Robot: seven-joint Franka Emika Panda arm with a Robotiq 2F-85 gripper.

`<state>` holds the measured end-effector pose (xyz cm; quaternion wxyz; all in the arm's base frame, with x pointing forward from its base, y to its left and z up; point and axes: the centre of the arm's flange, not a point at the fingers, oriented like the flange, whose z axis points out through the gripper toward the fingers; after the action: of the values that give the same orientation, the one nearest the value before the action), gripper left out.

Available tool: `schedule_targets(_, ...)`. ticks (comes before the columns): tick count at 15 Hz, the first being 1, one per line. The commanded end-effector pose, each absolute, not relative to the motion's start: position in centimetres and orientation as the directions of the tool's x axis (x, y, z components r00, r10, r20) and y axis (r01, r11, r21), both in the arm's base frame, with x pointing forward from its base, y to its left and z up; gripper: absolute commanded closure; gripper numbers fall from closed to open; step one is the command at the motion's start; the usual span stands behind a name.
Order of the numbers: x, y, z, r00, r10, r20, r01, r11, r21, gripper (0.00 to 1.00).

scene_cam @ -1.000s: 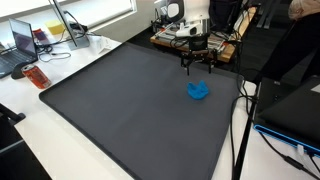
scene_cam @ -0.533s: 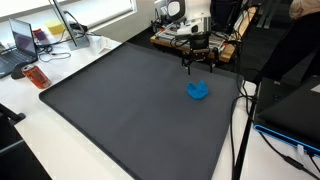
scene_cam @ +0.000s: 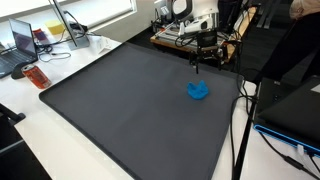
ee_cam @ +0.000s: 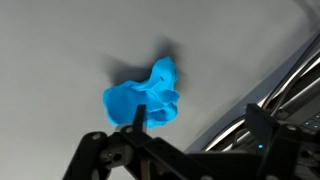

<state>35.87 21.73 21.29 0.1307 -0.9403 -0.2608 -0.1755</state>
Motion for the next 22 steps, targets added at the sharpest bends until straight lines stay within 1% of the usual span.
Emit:
schedule_targets(1, 36.9, 20.7, 25.9, 0.816, 0.431, 0.385, 0.517, -0.843, -0.152, 0.0)
schedule_targets(13, 38.4, 19.7, 27.8, 0.863, 0.364, 0.35, 0.438, -0.885, -0.158, 0.0)
schedule_targets(18, 40.0, 19.2, 29.0, 0.897, 0.298, 0.326, 0.368, -0.913, -0.176, 0.0)
schedule_targets(22, 41.7, 19.2, 29.9, 0.914, 0.283, 0.291, 0.344, -0.921, -0.185, 0.0)
